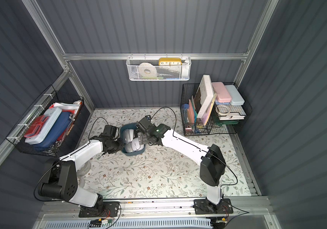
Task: Take out the mouse from the storage box
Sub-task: Move the storage box to the center of the board, then pick up the mouse from the storage box.
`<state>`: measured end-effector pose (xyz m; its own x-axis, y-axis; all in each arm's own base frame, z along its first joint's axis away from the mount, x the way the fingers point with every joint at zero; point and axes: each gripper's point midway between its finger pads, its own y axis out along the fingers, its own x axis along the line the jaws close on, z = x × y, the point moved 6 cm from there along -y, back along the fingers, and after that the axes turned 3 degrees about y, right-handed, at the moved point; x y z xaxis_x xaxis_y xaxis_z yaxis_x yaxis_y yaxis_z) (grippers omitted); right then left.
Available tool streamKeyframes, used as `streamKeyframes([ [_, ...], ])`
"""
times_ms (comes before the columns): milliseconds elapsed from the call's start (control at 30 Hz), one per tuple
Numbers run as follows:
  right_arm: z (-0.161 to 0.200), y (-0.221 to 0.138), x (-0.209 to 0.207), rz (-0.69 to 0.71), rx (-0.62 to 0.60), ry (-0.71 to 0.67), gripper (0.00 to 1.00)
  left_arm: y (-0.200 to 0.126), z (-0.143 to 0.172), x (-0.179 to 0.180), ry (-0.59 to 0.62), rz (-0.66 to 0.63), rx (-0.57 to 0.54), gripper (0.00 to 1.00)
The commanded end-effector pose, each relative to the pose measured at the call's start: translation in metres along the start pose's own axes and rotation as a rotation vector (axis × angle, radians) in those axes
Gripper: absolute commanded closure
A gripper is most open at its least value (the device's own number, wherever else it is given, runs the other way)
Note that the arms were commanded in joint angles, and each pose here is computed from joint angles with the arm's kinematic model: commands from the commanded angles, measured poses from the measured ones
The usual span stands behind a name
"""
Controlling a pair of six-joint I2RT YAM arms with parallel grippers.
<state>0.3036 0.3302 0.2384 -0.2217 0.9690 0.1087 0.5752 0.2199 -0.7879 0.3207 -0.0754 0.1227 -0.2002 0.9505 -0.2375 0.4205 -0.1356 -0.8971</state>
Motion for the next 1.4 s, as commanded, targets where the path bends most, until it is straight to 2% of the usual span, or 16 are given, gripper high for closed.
streamKeyframes([
  [0,0.003,-0.003,0.000,0.002,0.002,0.005,0.01,0.002,-0.004,-0.005,0.036,-0.006,-0.005,0.89],
  [233,0.006,-0.002,-0.006,0.035,-0.002,0.010,0.01,0.006,0.002,-0.022,0.109,0.018,0.008,1.00],
  [533,0.013,0.005,-0.013,0.090,0.010,0.022,0.01,0.009,0.023,-0.054,0.209,0.023,0.031,1.00],
  [900,0.022,0.008,-0.026,0.157,0.021,0.048,0.01,0.018,0.041,-0.087,0.248,0.034,0.061,1.00],
  [967,0.023,0.007,-0.027,0.157,0.021,0.052,0.01,0.017,0.041,-0.087,0.244,0.037,0.054,0.91],
  [1033,0.023,0.006,-0.027,0.152,0.023,0.053,0.01,0.013,0.040,-0.087,0.244,0.039,0.046,0.74],
  [1133,0.022,0.004,-0.025,0.135,0.026,0.055,0.01,0.001,0.037,-0.086,0.242,0.044,0.027,0.57],
  [1233,0.021,0.001,-0.020,0.105,0.035,0.058,0.01,-0.027,0.031,-0.087,0.238,0.065,-0.026,0.46],
  [1367,0.020,0.003,-0.015,0.094,0.055,0.058,0.01,-0.075,0.021,-0.077,0.235,0.063,-0.176,0.28],
])
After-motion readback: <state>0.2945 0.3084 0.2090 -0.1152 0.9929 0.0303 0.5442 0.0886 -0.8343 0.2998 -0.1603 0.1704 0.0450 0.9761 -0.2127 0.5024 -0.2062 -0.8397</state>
